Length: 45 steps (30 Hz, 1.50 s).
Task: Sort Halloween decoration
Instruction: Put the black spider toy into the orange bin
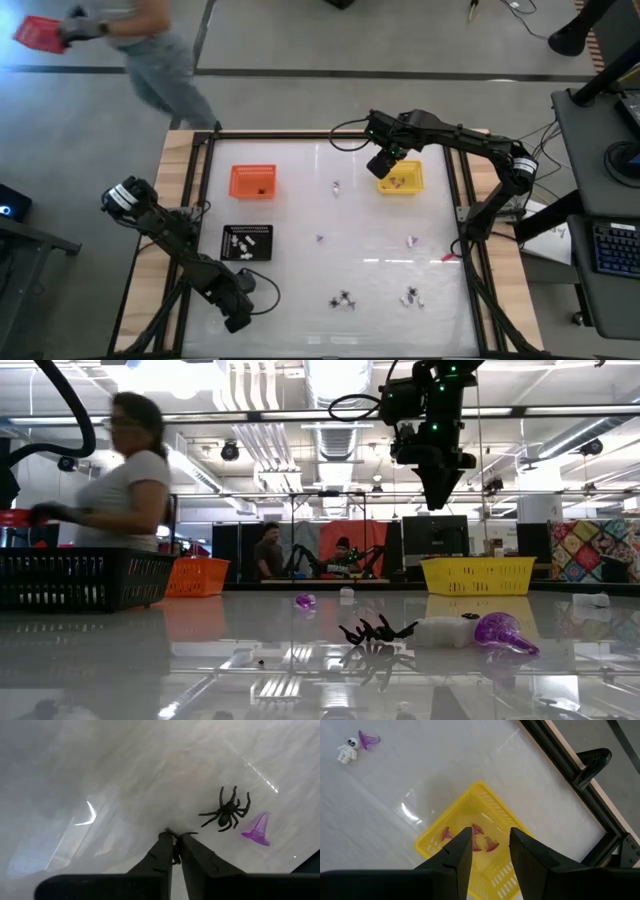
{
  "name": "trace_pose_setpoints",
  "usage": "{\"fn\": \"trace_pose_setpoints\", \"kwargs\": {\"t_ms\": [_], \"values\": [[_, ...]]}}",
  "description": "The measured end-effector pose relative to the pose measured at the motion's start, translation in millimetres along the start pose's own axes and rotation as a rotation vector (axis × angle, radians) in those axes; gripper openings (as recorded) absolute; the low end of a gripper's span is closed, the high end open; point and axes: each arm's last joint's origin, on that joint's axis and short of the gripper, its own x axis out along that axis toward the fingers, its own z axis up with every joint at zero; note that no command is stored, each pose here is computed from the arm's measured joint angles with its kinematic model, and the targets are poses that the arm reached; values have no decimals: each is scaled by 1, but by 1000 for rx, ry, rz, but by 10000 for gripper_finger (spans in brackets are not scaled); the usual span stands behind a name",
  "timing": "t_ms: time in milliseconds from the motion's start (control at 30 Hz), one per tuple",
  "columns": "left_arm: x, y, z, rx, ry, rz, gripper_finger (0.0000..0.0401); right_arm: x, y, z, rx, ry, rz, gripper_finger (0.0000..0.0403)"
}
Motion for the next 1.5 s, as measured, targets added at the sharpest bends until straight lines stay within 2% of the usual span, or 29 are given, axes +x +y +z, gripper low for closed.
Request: {"fn": "trace_pose_setpoints", "kwargs": {"t_ms": [200, 367, 633, 800, 1133, 1367, 1500], "values": [[-5, 0, -2, 20, -10, -29, 2, 0, 0, 0, 0, 0, 0, 121], [-21, 2, -6, 31, -29, -85, 1, 0, 0, 0, 0, 0, 0, 121], [-59, 4, -15, 50, -57, -235, 0, 0, 0, 0, 0, -1, 0, 121], [-81, 13, -17, 37, -171, -274, 0, 0, 0, 0, 0, -2, 0, 121], [-112, 51, 1, -136, -428, -157, 0, 0, 0, 1, 2, -7, 2, 121], [-128, 84, 19, -228, -501, -8, 0, 0, 0, 1, 11, -8, 2, 121], [-137, 98, 30, -229, -546, 22, 0, 0, 0, 1, 11, -8, 2, 121]]}}
